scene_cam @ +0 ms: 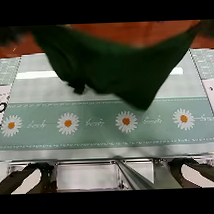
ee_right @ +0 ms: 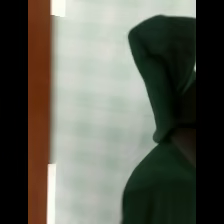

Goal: Fold the shirts.

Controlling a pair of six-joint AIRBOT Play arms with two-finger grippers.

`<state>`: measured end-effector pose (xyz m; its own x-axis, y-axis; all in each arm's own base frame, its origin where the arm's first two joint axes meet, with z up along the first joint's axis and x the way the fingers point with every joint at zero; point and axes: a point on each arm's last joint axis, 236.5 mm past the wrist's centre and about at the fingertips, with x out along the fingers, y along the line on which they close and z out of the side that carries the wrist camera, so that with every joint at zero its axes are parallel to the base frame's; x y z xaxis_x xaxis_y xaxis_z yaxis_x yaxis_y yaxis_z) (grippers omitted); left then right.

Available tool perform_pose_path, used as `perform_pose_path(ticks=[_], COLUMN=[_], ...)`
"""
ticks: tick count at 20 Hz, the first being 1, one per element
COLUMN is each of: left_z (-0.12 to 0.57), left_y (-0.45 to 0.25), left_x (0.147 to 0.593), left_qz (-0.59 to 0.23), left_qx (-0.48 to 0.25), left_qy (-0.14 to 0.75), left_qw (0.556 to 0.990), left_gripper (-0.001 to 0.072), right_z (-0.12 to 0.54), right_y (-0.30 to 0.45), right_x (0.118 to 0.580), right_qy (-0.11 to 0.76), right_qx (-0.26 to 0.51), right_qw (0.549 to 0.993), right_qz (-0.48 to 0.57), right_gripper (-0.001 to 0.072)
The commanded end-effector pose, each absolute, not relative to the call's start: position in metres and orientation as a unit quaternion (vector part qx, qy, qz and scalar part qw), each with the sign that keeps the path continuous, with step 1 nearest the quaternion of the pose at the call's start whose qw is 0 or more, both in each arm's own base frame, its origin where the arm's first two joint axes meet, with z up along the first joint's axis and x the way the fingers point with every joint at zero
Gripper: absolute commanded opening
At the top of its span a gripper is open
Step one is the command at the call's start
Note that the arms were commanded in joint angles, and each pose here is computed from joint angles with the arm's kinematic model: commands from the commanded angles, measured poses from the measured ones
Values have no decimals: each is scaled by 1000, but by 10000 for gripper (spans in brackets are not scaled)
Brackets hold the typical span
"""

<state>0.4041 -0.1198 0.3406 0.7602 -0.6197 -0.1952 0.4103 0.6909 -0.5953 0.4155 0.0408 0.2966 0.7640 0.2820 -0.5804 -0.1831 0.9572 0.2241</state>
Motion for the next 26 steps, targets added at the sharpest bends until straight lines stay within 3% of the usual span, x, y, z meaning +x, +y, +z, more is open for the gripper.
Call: perform_pose_path(ticks=[1,5,8,11,14,18,24,26], left_z=[470,543,563,557,533,479,293,215], left_y=[-110,-102,-92,-84,-67,-51,-62,-49], left_x=[341,271,222,175,140,154,272,316], left_qz=[-304,-282,-221,-132,-47,-26,-170,-164], left_qx=[-203,-149,-96,-23,-2,-33,-176,-224], left_qy=[69,-35,-84,-96,-63,10,199,239], left_qw=[928,947,967,986,997,999,949,930], left_gripper=[24,24,24,24,24,24,24,24], right_z=[417,486,508,507,502,449,298,229], right_y=[49,44,34,33,34,40,54,48], right_x=[365,279,213,166,148,178,291,337], right_qy=[195,87,44,37,39,133,288,343], right_qx=[45,9,-16,-21,-16,5,62,82], right_qw=[970,990,997,998,998,988,947,928], right_qz=[135,106,68,54,52,74,127,121], right_gripper=[24,25,25,25,25,25,25,25])
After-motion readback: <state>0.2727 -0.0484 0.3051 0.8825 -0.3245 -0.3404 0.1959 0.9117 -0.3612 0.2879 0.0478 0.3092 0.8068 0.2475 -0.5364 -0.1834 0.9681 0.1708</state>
